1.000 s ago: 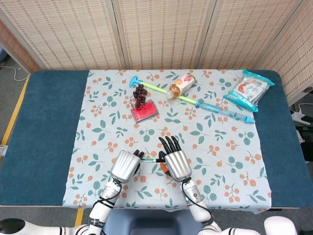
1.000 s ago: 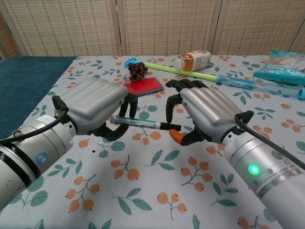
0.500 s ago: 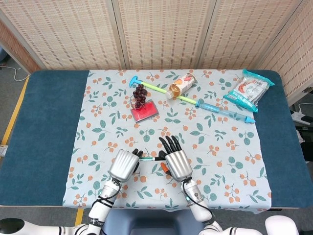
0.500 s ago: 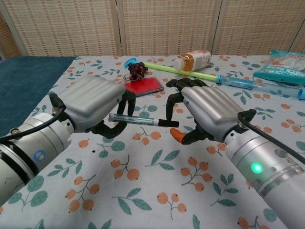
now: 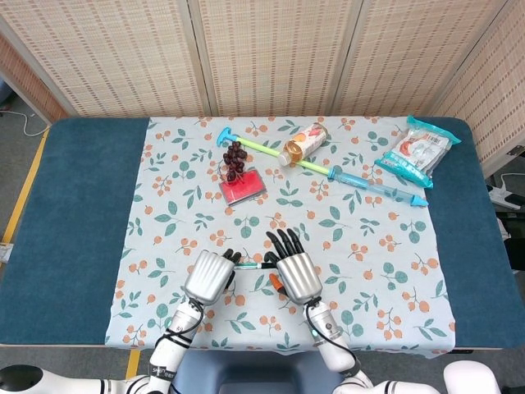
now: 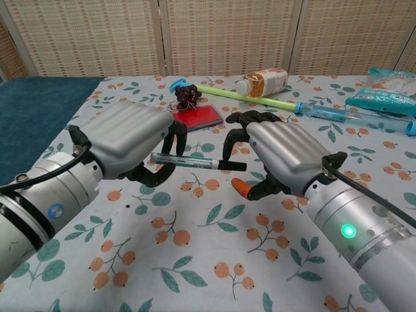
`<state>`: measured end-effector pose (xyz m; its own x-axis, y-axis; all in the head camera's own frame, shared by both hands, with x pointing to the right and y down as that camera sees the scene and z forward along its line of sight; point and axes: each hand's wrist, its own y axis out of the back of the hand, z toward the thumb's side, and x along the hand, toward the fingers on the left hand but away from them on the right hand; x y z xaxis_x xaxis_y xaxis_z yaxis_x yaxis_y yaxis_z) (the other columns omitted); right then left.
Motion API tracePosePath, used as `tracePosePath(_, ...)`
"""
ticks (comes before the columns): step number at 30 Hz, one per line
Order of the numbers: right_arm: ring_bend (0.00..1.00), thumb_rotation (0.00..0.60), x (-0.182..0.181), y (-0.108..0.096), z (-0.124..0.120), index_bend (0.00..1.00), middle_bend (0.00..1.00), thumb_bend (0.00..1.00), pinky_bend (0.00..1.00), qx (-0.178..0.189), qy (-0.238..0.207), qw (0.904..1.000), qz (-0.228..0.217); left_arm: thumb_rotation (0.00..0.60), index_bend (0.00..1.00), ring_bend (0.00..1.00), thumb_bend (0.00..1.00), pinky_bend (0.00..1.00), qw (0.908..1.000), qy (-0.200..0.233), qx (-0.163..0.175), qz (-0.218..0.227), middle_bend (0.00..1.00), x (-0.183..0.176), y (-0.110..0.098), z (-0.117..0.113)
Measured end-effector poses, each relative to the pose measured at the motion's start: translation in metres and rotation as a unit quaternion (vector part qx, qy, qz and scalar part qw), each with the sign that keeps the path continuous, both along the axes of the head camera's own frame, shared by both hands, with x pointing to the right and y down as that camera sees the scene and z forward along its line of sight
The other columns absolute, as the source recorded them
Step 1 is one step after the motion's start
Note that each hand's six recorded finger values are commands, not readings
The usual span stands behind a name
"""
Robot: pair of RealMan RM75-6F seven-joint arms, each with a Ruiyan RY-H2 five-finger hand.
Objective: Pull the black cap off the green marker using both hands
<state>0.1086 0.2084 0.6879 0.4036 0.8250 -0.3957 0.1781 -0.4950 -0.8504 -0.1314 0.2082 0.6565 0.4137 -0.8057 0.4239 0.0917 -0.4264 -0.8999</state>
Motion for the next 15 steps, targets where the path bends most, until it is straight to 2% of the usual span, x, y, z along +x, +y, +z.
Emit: tracePosePath(15, 0.00, 0.600, -0.0023, -0.0015, -0.0016, 0.52, 0.08, 0.24, 0.00, 0.007, -0.005, 0.9999, 0.008, 0.600, 0.90, 0.91, 0.61, 1.00, 0.9999, 0.009, -0.004, 0.005, 1.00, 0.0018, 0.0044, -0.0048)
